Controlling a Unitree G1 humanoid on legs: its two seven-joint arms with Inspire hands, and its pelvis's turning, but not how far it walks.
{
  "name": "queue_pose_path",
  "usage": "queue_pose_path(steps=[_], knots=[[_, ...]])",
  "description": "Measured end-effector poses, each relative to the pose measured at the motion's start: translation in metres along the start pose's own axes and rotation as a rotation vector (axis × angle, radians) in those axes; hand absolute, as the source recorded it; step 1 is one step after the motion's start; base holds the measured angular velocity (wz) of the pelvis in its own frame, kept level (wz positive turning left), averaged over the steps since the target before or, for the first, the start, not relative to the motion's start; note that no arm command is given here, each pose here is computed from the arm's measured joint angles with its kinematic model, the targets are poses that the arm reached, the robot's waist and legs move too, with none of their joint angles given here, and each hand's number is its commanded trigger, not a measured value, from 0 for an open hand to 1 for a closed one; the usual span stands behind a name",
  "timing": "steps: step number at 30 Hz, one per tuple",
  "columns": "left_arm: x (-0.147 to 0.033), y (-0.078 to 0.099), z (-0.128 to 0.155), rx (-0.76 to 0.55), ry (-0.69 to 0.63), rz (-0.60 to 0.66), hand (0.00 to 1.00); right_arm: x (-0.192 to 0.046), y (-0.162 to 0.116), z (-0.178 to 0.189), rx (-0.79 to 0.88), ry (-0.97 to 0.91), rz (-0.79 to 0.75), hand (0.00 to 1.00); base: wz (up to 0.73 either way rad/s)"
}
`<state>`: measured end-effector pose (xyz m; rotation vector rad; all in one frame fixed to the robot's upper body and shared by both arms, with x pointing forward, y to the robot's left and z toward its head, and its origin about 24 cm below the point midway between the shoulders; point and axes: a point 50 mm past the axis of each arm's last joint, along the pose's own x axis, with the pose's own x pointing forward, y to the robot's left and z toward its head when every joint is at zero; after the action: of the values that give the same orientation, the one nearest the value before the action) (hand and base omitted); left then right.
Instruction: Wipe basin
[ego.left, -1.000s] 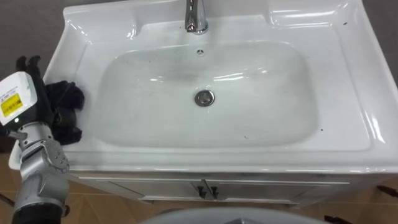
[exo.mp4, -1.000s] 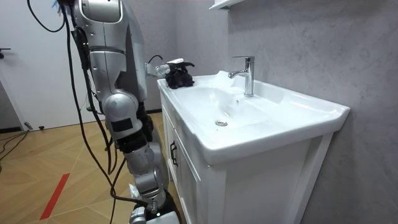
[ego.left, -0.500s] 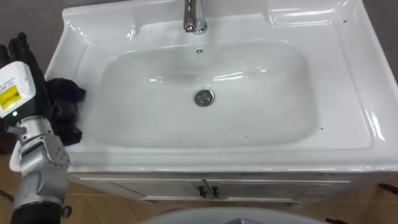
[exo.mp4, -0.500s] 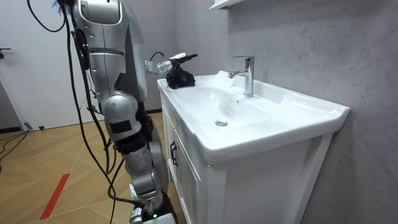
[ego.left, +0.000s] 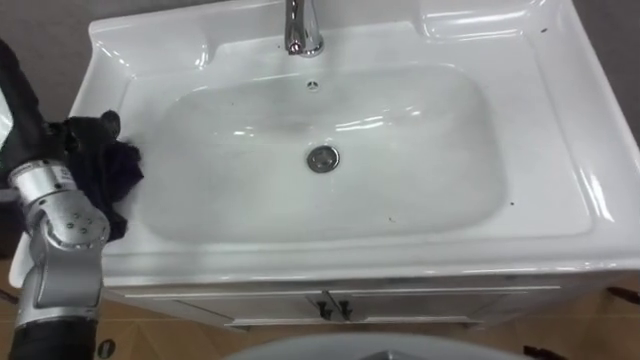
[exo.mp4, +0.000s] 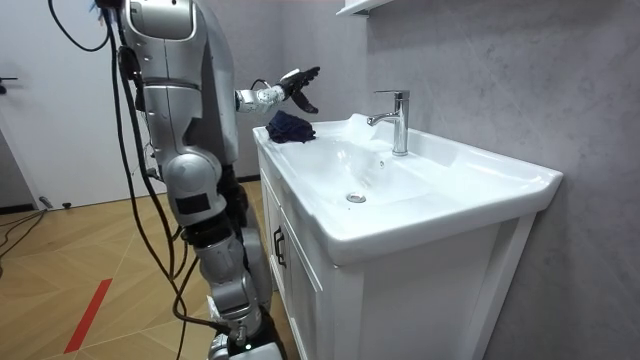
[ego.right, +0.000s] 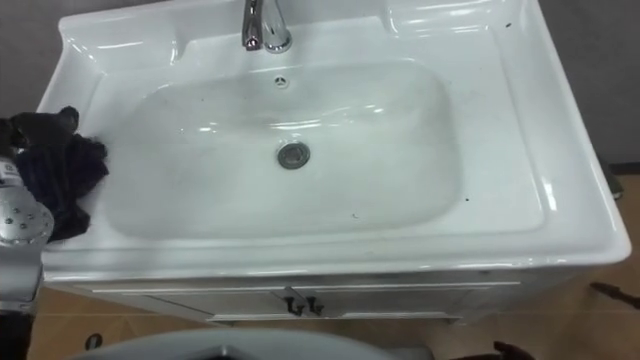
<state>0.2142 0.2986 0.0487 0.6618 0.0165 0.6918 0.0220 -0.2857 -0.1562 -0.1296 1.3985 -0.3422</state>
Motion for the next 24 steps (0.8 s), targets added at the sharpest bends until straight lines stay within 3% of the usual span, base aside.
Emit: queue_pose_path(steps=[12, 16, 20, 24], knots=[[0.012, 0.030, 0.019, -0.185, -0.053, 0.211, 0.00, 0.000, 0.007, -0.003, 0.011, 0.008, 0.017, 0.00, 0.03], [0.016, 0.055, 0.023, -0.200, -0.091, 0.363, 0.00, 0.000, 0.006, -0.006, 0.006, 0.011, 0.003, 0.00, 0.00], [0.018, 0.077, 0.015, -0.200, -0.064, 0.498, 0.00, -0.002, 0.002, -0.015, 0.007, 0.034, -0.016, 0.00, 0.00], [0.005, 0.094, -0.020, -0.106, 0.053, 0.545, 0.00, -0.002, -0.001, -0.020, -0.022, 0.044, -0.030, 0.00, 0.02]])
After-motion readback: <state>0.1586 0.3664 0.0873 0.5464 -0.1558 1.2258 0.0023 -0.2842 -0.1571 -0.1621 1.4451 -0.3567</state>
